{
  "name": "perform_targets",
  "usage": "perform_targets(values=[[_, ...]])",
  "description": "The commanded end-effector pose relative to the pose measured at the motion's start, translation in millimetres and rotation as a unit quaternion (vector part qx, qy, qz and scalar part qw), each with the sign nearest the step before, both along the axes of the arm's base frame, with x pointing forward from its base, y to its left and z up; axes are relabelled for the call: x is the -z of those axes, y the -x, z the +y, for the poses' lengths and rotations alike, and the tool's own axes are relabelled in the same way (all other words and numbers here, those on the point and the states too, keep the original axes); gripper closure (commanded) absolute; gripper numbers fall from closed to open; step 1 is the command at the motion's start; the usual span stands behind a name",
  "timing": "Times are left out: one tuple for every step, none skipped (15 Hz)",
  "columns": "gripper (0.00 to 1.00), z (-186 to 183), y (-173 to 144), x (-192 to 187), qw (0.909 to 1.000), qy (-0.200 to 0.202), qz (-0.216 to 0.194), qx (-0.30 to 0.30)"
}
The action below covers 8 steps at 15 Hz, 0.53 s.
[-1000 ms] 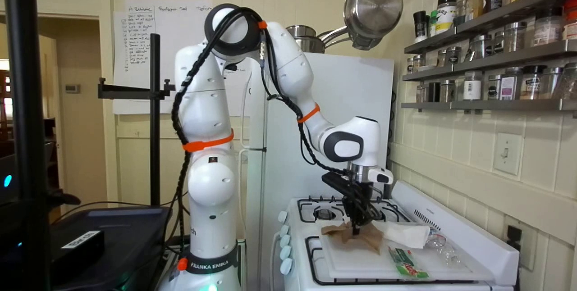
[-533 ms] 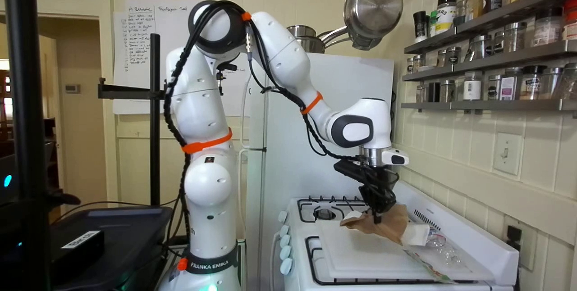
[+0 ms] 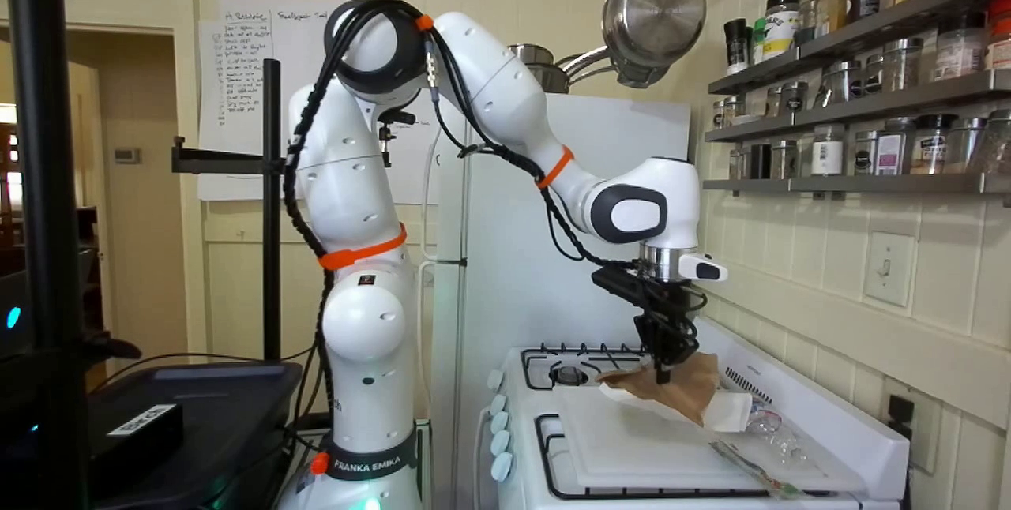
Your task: Remove the small brown paper bag and the plastic from the white tray and put it in the big paper bag
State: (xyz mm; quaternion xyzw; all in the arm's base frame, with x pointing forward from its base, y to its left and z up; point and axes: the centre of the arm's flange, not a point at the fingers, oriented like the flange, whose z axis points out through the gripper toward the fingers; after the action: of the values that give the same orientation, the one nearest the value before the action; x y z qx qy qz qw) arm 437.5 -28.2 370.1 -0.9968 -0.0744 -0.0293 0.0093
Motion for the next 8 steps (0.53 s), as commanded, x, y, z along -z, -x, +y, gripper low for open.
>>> perform_targets(values=[[1.00, 7, 1, -1, 0.9989, -0.022, 0.039, -0.011], [1.00, 9, 1, 0, 0.9985, -0.025, 0.046, -0.013], [1.00, 11, 1, 1, 0.9982, -0.024, 0.052, -0.014], [1.00, 12, 2, 0, 0.9981, -0.024, 0.056, -0.014], [1.00, 13, 2, -1, 0.9980, -0.024, 0.057, -0.016], [1.00, 11, 2, -5, 0.9984, -0.019, 0.051, -0.012], [1.00, 6, 1, -10, 0.9991, -0.015, 0.040, -0.005], [1.00, -1, -1, -15, 0.9996, -0.007, 0.025, 0.008]])
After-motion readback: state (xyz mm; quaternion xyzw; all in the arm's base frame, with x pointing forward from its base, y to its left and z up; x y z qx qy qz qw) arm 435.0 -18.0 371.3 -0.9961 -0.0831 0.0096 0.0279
